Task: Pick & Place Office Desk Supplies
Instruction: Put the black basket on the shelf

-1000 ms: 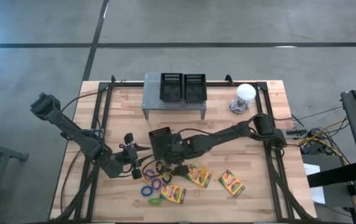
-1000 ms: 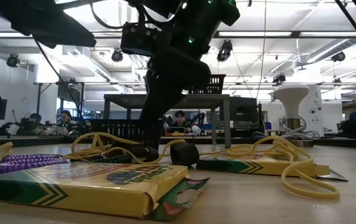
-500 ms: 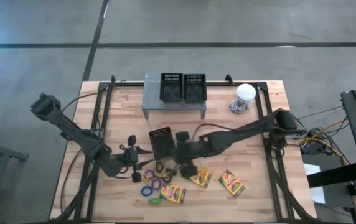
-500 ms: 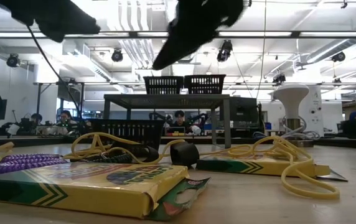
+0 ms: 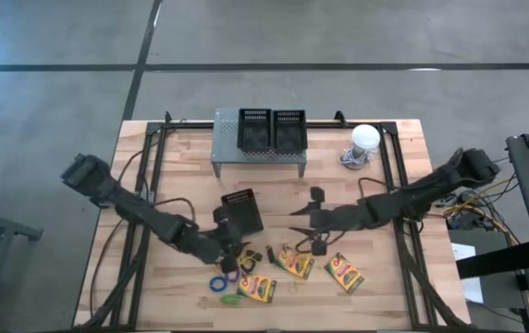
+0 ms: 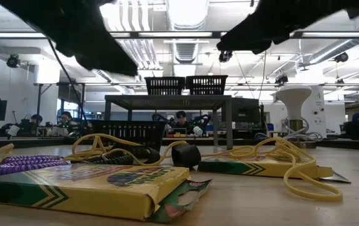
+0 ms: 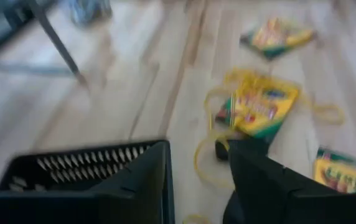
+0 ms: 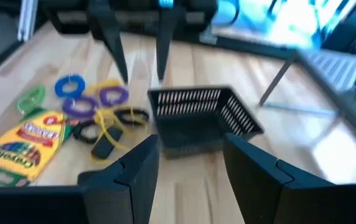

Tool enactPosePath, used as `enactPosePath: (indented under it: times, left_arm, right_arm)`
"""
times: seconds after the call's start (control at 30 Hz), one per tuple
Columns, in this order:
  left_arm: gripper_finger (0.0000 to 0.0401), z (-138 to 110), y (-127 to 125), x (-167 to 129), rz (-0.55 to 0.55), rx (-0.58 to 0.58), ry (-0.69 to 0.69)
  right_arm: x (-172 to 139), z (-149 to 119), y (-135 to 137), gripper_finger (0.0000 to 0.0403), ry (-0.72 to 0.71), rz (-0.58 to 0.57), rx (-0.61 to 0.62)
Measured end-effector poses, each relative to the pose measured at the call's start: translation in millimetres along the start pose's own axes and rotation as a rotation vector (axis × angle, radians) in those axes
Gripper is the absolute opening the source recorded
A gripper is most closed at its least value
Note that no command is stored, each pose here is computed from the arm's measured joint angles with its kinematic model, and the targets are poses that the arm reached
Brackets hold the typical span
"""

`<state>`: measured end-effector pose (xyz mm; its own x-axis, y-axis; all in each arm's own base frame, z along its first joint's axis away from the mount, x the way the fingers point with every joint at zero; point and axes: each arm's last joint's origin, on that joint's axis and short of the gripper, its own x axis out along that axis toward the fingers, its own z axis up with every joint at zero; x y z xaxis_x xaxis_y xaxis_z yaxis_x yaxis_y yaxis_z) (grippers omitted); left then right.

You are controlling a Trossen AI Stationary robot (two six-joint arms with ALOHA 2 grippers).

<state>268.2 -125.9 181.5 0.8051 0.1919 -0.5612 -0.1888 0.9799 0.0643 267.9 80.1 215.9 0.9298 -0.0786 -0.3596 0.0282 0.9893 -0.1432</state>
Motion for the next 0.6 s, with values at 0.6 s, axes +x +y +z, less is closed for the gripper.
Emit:
enactPosePath:
  times: [0.6]
  left_arm:
    - [0.015,-23,11,45,0.041,-0.037,0.236]
  right_arm:
    - [-19,-5,-8,0.0171,-0.143,-0.004,0.026]
